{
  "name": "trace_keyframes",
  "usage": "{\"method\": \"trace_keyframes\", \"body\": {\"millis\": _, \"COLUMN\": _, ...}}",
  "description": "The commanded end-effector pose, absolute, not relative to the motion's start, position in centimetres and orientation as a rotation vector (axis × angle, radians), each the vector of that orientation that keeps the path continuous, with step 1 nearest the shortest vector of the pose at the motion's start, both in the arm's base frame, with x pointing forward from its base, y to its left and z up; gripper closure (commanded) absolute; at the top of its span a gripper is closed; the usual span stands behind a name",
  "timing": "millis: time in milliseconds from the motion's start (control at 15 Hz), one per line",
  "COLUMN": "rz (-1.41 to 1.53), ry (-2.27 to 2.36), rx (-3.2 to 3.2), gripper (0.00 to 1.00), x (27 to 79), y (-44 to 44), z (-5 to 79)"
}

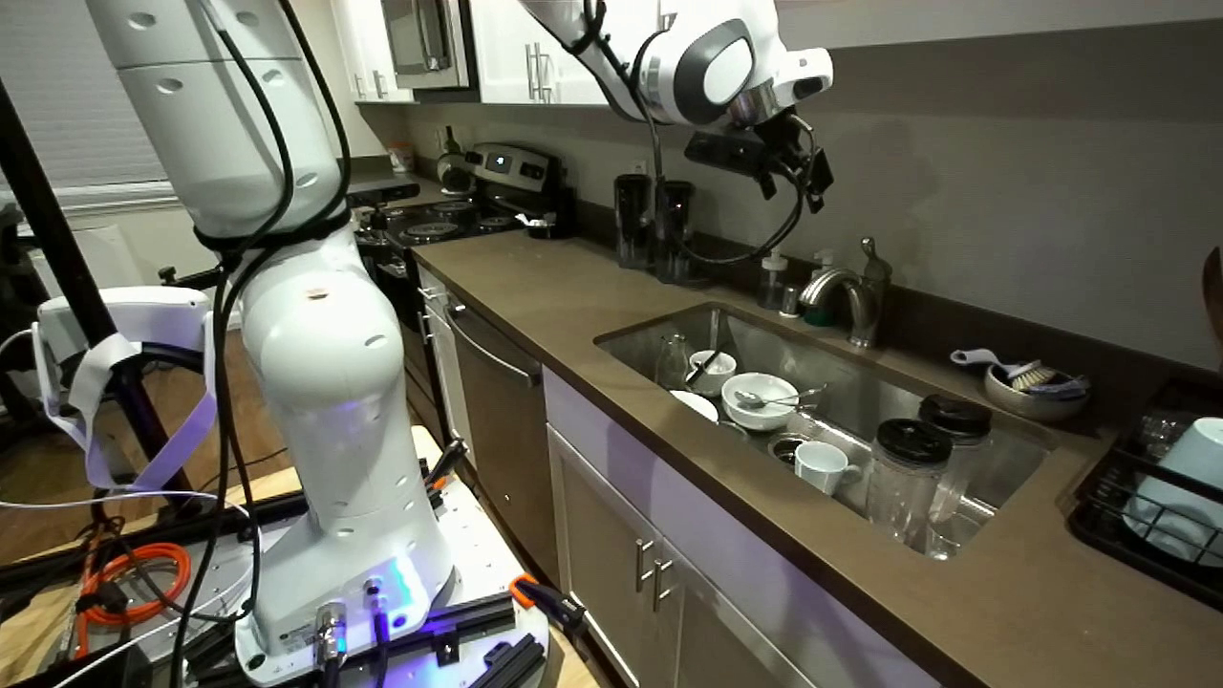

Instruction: Open the faucet

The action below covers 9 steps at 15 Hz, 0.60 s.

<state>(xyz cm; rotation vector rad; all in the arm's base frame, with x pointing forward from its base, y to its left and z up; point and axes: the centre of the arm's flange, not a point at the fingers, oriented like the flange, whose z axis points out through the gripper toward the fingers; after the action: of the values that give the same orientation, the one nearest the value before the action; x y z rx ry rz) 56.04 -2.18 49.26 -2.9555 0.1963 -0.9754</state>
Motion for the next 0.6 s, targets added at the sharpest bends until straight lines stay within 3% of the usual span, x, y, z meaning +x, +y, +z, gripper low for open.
{"method": "trace_keyframes", "body": {"millis": 0, "rz": -1.095, "ry": 0.217, "rx": -2.93, "gripper": 0.0, "x": 55.6, "y": -1.6, "z": 48.9}}
{"method": "trace_keyframes", "body": {"millis": 533, "rz": -1.361, "ry": 0.238, "rx": -2.734, "gripper": 0.0, "x": 56.4, "y": 0.2, "z": 47.2}}
